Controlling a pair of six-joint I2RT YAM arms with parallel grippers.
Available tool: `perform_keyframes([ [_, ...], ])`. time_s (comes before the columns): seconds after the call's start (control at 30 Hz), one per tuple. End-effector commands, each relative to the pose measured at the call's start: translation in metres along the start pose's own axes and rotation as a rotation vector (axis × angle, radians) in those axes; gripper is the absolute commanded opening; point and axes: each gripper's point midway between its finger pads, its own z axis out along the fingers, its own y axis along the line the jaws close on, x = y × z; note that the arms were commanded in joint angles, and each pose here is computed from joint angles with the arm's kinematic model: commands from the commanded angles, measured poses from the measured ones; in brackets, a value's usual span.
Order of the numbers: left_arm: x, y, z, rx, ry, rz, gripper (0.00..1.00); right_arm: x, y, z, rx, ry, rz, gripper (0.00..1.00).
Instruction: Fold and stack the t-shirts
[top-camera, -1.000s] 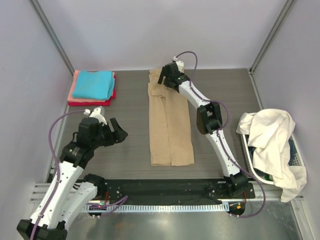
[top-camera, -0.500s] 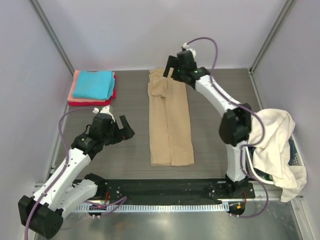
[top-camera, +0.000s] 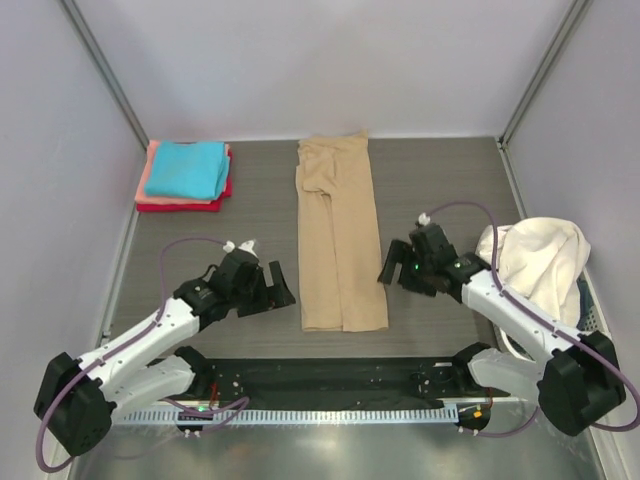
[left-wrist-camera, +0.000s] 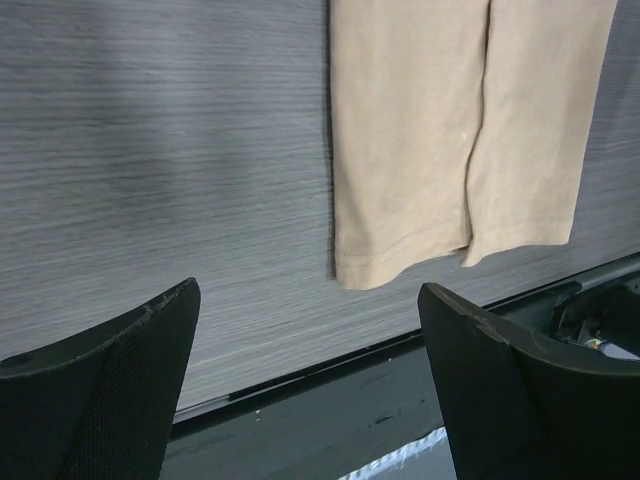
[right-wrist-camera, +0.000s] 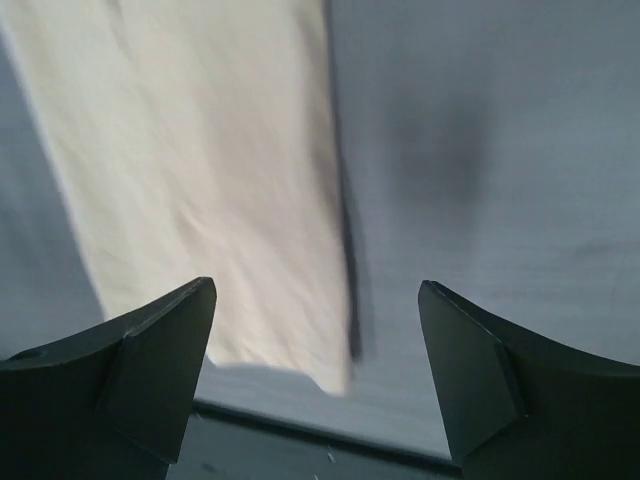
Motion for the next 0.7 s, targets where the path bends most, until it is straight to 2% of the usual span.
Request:
perform_keyframes([
  [0.0,0.001,-0.01,0.006,0.037,-0.039,-0.036,0.9,0.044,0.008,-0.013,-0.096,0.101,0.059,0.87],
  [0.1,0.016,-0.003,0.017,0.011,-0.021,-0.043,0.9,0.077,-0.008,-0.005,-0.074,0.162,0.07,0.82],
  [0.37,0.045,0.005,0.035,-0.026,0.017,-0.077,0.91,0.108,-0.011,0.01,-0.087,0.216,0.073,0.7],
  [0.47,0.052,0.003,0.044,-0.028,0.04,-0.068,0.88,0.116,-0.012,0.018,-0.087,0.232,0.069,0.62],
  [0.5,0.053,0.001,0.048,-0.023,0.039,-0.068,0.88,0.12,-0.014,0.022,-0.088,0.244,0.063,0.55],
  [0.6,0.055,-0.004,0.053,-0.013,0.042,-0.07,0.84,0.123,-0.014,0.024,-0.09,0.256,0.044,0.45],
  [0.67,0.056,-0.009,0.054,-0.005,0.049,-0.065,0.77,0.122,-0.014,0.025,-0.09,0.255,0.037,0.41],
])
